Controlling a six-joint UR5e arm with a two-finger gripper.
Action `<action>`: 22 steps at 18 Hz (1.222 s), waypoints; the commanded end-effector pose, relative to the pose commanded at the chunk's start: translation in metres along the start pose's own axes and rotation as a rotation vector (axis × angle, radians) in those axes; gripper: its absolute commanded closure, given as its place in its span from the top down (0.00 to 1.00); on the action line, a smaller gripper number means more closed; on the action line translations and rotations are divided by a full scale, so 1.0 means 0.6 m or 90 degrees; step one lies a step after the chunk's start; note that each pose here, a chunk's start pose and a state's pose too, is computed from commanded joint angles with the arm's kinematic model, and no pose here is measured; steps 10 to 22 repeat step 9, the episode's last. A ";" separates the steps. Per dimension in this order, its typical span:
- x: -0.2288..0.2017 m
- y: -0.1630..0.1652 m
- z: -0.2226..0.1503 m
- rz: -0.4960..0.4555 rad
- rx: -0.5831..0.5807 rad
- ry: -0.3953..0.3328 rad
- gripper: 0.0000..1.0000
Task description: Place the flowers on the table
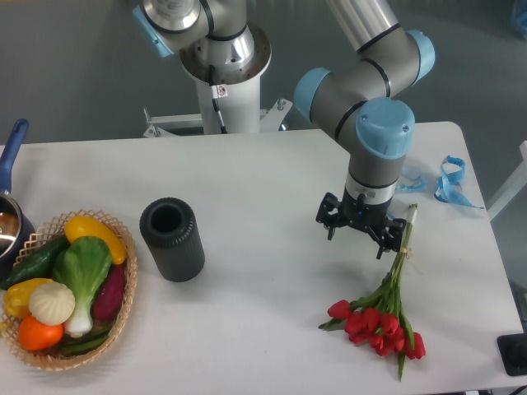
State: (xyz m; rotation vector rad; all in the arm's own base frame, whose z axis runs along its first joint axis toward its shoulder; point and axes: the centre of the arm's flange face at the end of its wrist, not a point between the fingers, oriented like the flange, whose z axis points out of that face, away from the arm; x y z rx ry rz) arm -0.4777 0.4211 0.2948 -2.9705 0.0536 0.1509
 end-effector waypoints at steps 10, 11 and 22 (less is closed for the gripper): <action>0.002 0.007 0.000 0.023 -0.002 0.000 1.00; 0.002 0.007 0.000 0.023 -0.002 0.000 1.00; 0.002 0.007 0.000 0.023 -0.002 0.000 1.00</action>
